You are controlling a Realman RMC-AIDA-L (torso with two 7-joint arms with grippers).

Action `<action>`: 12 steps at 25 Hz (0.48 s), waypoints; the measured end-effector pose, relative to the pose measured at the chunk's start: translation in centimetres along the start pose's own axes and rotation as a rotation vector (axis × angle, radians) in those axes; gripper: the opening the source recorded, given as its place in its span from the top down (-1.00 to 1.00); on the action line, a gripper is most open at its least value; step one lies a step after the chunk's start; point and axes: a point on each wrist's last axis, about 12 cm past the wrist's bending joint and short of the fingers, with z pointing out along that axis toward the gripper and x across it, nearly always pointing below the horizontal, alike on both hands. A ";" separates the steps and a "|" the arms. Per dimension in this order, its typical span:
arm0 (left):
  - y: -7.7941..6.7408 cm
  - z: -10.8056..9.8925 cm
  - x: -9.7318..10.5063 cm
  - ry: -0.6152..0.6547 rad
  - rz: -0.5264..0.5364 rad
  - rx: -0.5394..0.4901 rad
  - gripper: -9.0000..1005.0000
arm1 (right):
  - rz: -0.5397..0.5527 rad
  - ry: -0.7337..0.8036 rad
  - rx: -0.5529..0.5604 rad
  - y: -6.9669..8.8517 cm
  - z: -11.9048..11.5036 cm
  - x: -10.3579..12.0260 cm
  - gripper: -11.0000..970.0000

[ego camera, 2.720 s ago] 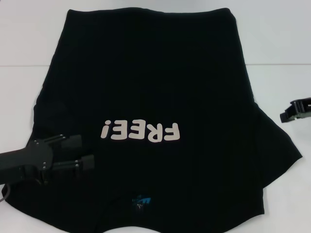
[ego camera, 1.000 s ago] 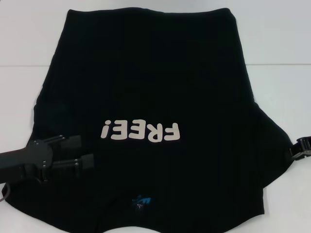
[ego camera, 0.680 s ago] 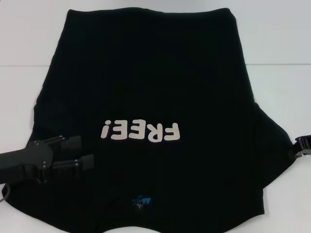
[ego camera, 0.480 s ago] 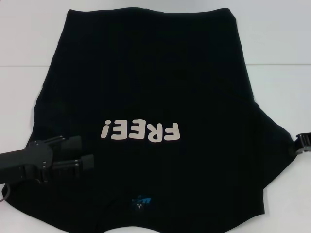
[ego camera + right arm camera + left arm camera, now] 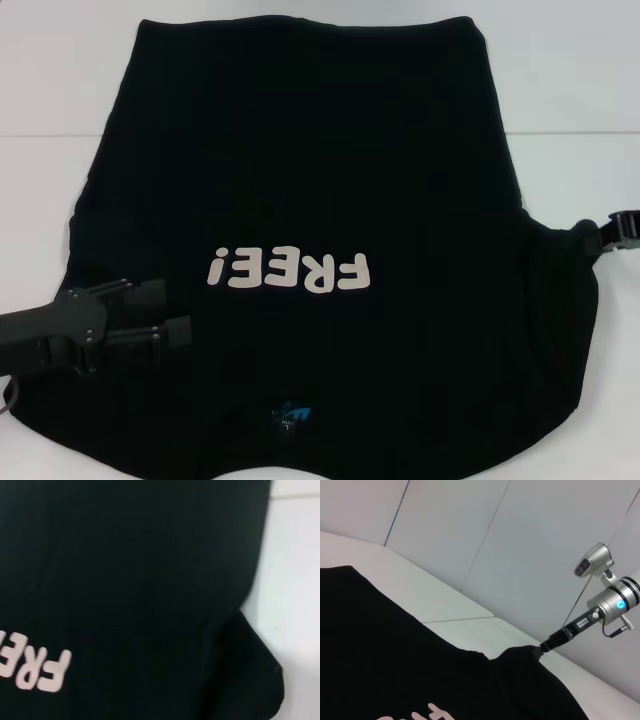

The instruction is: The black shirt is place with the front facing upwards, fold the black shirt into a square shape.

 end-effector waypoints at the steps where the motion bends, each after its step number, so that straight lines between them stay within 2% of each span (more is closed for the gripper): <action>1: 0.0 0.0 0.0 0.000 0.000 0.000 -0.77 | -0.007 -0.001 -0.004 0.1 0.1 -0.1 0.93; 6: 0.0 0.0 -0.1 0.003 0.000 0.000 -0.77 | -0.066 0.005 -0.030 1.6 0.8 -0.9 0.93; 12: 0.1 0.0 -0.1 0.003 0.001 0.000 -0.77 | -0.154 0.041 -0.083 4.2 2.3 -1.6 0.93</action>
